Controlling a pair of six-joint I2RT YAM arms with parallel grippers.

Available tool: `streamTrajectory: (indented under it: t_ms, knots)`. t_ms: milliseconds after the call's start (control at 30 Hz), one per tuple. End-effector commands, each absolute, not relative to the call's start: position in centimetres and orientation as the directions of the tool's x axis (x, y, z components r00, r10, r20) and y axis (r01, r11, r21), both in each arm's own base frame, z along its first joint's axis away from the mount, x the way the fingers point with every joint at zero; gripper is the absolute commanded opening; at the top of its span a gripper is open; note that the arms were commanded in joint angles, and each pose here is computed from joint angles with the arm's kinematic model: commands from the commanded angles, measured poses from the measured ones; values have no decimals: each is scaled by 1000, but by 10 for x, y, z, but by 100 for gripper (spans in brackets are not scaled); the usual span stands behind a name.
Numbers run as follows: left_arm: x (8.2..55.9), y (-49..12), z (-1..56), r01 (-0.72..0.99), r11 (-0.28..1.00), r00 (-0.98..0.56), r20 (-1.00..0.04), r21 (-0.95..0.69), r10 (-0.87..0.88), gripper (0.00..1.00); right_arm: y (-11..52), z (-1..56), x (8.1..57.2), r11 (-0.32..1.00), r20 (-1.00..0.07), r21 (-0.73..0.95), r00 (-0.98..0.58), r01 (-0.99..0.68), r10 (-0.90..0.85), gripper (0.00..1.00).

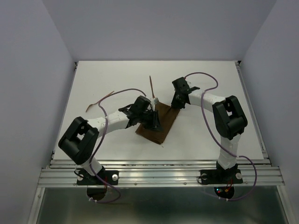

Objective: Fold the napkin into a case and place the utensils inside
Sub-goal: Smooth out the 2/3-rectangle-folded napkin at the center of the board.

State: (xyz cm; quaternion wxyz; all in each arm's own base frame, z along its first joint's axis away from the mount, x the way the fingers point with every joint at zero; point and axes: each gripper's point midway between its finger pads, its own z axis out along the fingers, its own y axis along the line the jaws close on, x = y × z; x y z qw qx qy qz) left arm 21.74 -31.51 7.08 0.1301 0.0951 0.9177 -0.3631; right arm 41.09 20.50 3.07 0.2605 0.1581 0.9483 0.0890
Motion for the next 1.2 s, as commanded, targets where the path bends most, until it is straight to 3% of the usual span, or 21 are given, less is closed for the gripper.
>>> streamTrajectory:
  t_ms: [0,333,633,1167]
  knots:
    - [263,-292,108,300,752,-900,-436,-587,19,32,215,51,413,942,-492,271,-813,197,312,23]
    - [301,-269,45,154,825,-938,-344,-544,-52,30,230,61,410,941,-503,292,-810,171,303,27]
    - [281,-260,16,97,839,-962,-268,-535,-59,28,232,72,413,937,-514,306,-799,169,312,38]
    - [244,-260,31,84,797,-969,-236,-599,-75,28,242,87,403,953,-547,275,-795,125,262,39]
